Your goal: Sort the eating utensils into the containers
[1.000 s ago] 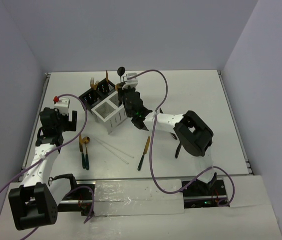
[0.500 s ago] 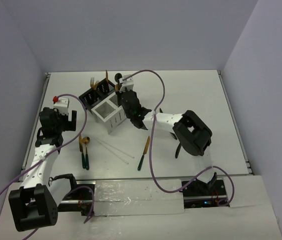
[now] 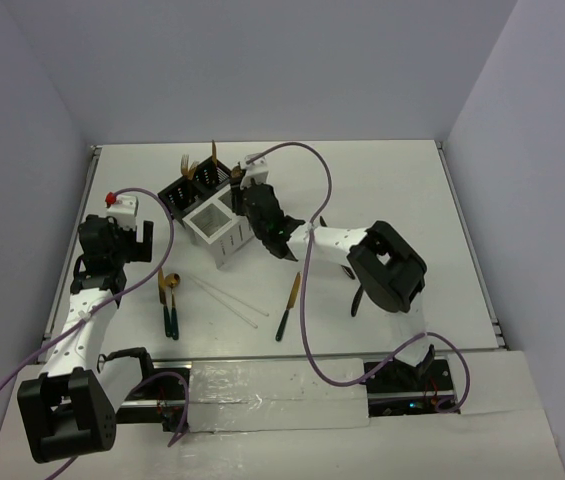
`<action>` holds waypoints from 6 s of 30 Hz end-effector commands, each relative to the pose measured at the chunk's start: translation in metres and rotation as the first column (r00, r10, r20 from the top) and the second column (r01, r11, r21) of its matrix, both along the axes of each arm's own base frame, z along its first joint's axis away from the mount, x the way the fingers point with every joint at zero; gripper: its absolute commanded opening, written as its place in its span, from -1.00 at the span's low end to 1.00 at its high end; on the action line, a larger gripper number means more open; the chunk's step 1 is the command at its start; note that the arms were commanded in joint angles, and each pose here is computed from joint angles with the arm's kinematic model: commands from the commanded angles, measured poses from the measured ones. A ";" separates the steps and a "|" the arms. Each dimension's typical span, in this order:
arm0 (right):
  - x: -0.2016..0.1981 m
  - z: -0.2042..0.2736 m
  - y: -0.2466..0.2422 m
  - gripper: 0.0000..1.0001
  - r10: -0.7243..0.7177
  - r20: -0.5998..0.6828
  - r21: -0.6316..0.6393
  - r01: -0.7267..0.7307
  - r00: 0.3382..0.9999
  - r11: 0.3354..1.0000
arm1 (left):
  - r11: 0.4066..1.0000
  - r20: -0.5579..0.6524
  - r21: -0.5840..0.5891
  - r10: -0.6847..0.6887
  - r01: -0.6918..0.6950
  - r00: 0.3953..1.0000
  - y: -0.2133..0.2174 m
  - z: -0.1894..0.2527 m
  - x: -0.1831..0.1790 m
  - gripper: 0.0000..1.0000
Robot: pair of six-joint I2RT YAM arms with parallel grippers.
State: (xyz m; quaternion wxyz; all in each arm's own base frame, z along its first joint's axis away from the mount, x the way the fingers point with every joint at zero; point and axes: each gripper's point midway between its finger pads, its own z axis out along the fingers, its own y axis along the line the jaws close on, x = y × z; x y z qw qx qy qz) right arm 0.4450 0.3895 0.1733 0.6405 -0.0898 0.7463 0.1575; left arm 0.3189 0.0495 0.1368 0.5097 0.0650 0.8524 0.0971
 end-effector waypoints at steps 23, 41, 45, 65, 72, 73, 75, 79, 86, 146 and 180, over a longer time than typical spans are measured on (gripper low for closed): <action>-0.137 -0.036 -0.167 0.93 -0.090 -0.618 -0.109 0.028 0.781 0.994 | 0.999 0.032 -0.011 -0.031 0.031 0.999 -0.004 0.009 0.003 0.98; -0.153 -0.053 -0.188 0.11 -0.093 -0.692 -0.062 0.070 0.716 0.996 | 0.999 0.041 -0.018 -0.042 0.043 0.998 -0.007 0.010 0.001 0.99; -0.166 -0.056 -0.178 0.15 -0.137 -0.685 -0.123 0.071 0.716 0.990 | 0.999 0.040 -0.017 -0.043 0.043 0.998 -0.007 0.009 0.001 0.99; -0.173 -0.056 -0.166 0.17 -0.139 -0.629 -0.161 0.047 0.765 0.986 | 0.847 -0.578 -0.129 -0.487 0.516 0.655 -0.090 -0.055 -0.095 0.69; -0.177 -0.060 -0.174 0.17 -0.158 -0.621 -0.172 0.063 0.768 0.983 | 0.868 -0.646 -0.119 -0.437 0.482 0.626 -0.089 -0.084 -0.091 0.65; -0.177 -0.061 -0.175 0.17 -0.162 -0.622 -0.177 0.064 0.766 0.982 | 0.870 -0.650 -0.125 -0.435 0.477 0.623 -0.090 -0.086 -0.091 0.59; -0.176 -0.061 -0.176 0.17 -0.168 -0.622 -0.183 0.066 0.765 0.981 | 0.875 -0.658 -0.120 -0.423 0.469 0.623 -0.092 -0.092 -0.086 0.51; -0.175 -0.059 -0.175 0.17 -0.171 -0.618 -0.188 0.067 0.767 0.980 | 0.875 -0.687 -0.129 -0.419 0.468 0.594 -0.095 -0.105 -0.087 0.27; -0.173 -0.061 -0.178 0.17 -0.188 -0.612 -0.206 0.074 0.768 0.976 | 0.868 -0.696 -0.147 -0.431 0.474 0.574 -0.099 -0.114 -0.088 0.08; -0.170 0.001 -0.177 0.15 -0.104 -0.478 -0.151 0.035 0.872 0.988 | 0.958 -0.108 -0.085 -0.282 0.274 0.953 -0.064 0.077 -0.042 -0.99; -0.229 0.231 0.081 0.21 0.761 0.266 0.316 -0.799 0.592 0.511 | 0.517 0.463 -0.331 -0.639 0.789 0.614 -0.185 0.293 -0.084 -0.99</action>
